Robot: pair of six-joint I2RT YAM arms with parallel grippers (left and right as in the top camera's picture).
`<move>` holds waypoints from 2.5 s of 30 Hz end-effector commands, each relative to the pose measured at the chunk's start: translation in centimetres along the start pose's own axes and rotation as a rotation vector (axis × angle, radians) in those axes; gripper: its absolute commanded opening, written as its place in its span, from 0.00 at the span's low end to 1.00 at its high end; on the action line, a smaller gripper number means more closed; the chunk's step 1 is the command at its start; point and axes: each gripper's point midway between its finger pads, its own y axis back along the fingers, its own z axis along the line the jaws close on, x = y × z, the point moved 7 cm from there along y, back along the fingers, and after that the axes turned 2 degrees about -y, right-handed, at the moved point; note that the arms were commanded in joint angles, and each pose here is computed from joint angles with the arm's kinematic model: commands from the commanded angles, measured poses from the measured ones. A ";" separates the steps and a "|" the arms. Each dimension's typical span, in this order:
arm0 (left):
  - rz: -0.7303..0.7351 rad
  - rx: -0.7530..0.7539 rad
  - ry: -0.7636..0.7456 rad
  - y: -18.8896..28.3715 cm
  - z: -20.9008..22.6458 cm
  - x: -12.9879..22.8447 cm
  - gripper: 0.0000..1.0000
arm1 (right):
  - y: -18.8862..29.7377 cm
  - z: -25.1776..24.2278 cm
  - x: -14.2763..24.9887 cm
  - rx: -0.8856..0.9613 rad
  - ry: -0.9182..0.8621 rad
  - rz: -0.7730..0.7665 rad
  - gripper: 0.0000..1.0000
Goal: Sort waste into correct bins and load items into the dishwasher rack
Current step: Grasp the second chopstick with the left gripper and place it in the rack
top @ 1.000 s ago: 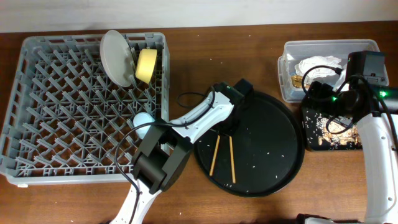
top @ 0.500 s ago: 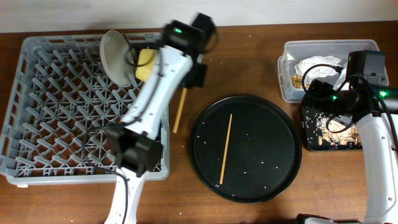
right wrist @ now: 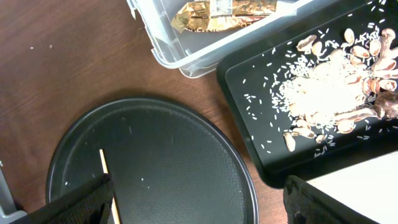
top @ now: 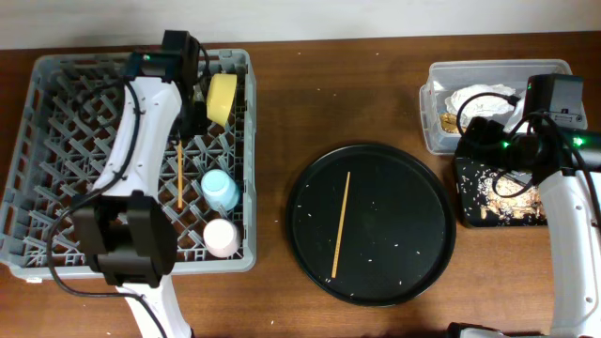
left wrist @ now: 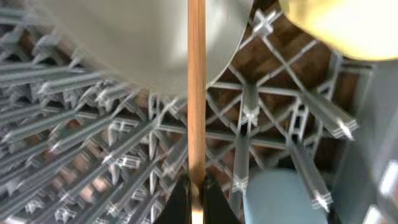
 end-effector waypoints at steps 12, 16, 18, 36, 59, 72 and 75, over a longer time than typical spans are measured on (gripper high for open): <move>-0.076 0.216 -0.161 3.7 -3.0 -0.5 0.56 | 0.1 -0.2 -0.1 0.012 -0.003 -0.007 0.98; -0.069 0.252 -0.350 5.9 -10.2 1.8 0.56 | 0.1 -0.2 -0.1 0.012 -0.003 -0.007 0.98; -0.079 0.262 -0.418 6.8 -13.0 2.8 0.56 | 0.1 -0.2 -0.1 0.012 -0.003 -0.007 0.98; -0.082 0.316 -0.583 0.0 -32.6 11.8 0.52 | 0.1 -0.2 -0.1 0.013 -0.003 -0.003 0.98; -0.049 0.245 -0.326 9.6 -19.1 1.8 0.00 | 0.2 0.0 -0.5 0.005 -0.002 -0.025 0.98; 0.060 -0.004 -0.025 2.7 1.7 -1.1 0.00 | 0.2 0.0 -0.6 0.001 -0.001 -0.036 0.98; 0.079 0.004 -0.051 -1.4 0.6 -1.0 0.07 | 0.2 0.0 -0.6 0.001 -0.001 -0.036 0.98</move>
